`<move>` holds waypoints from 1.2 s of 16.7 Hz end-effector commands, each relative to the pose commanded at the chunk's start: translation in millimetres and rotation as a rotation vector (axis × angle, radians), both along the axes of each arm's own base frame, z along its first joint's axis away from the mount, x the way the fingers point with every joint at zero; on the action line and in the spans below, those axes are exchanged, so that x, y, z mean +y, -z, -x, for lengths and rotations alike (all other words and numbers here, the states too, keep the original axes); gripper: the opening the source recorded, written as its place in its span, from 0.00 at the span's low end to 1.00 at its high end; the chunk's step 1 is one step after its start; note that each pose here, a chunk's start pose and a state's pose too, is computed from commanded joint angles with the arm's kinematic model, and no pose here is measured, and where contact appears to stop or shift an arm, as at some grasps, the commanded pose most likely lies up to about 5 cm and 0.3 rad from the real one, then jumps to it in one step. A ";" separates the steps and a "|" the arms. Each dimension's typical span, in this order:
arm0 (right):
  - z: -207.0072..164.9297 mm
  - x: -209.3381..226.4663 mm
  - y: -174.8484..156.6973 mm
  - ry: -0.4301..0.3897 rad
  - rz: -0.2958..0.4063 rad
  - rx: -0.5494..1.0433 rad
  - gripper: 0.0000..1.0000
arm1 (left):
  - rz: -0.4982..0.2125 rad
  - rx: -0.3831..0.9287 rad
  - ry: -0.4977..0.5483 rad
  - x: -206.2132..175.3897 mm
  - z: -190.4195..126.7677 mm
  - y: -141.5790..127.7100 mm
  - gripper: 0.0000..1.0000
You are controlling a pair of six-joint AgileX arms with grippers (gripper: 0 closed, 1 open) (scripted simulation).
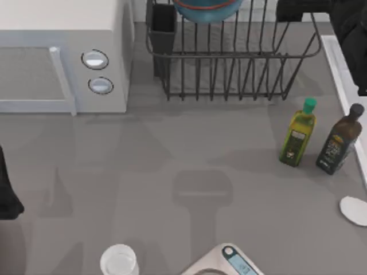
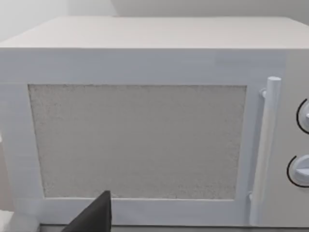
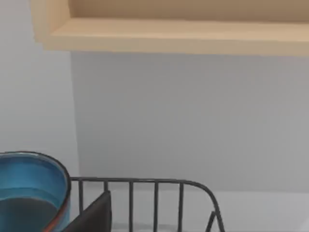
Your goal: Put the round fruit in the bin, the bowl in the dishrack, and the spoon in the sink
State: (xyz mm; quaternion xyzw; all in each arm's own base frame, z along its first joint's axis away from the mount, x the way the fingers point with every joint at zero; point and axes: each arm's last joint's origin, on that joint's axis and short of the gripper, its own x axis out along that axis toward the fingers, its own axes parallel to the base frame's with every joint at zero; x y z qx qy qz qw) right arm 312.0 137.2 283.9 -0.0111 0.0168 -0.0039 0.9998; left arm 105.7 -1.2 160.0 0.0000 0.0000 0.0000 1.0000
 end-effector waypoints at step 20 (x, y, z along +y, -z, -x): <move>206.3 -138.4 123.9 -0.008 -0.022 -0.034 1.00 | 0.000 0.000 0.000 0.0 0.0 0.0 1.00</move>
